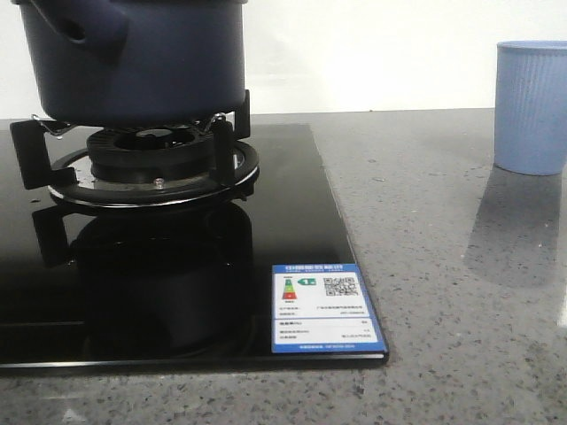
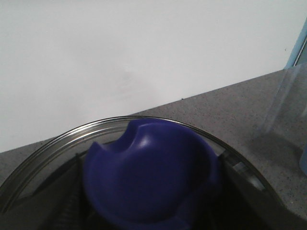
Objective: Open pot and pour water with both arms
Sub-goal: 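Lower the glass lid back onto the pot with the left gripper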
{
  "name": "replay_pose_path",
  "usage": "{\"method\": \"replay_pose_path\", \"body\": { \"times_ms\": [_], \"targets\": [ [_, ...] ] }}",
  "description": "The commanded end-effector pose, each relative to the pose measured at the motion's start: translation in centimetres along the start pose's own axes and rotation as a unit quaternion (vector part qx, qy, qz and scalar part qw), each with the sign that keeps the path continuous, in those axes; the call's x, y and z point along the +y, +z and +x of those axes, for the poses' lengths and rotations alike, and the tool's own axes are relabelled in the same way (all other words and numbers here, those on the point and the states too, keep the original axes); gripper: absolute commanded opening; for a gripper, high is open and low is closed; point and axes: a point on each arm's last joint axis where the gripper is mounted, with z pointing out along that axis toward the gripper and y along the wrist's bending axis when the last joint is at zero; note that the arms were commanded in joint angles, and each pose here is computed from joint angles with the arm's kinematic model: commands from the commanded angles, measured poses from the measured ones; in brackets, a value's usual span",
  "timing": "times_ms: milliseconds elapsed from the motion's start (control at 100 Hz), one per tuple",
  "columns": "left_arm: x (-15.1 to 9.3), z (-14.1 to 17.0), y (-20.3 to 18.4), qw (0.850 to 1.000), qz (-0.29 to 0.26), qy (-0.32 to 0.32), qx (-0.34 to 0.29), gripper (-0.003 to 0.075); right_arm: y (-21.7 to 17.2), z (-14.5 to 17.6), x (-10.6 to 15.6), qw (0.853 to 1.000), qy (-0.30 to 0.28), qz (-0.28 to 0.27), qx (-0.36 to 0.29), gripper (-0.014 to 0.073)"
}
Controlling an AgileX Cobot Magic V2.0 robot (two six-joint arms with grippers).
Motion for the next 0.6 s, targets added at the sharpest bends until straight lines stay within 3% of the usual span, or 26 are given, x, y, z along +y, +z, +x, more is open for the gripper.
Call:
{"method": "replay_pose_path", "body": {
  "times_ms": [0,590],
  "targets": [
    [0.1,-2.1,-0.6,0.998,-0.019,-0.005,-0.06,0.0306,-0.3,-1.0,0.1,1.0,0.005,0.002,-0.02,0.0646],
    [0.1,-1.0,0.9,0.999,-0.014,-0.008,-0.031,0.0309,-0.3,-1.0,0.1,1.0,0.008,0.002,-0.02,0.0646]
  ]
}}
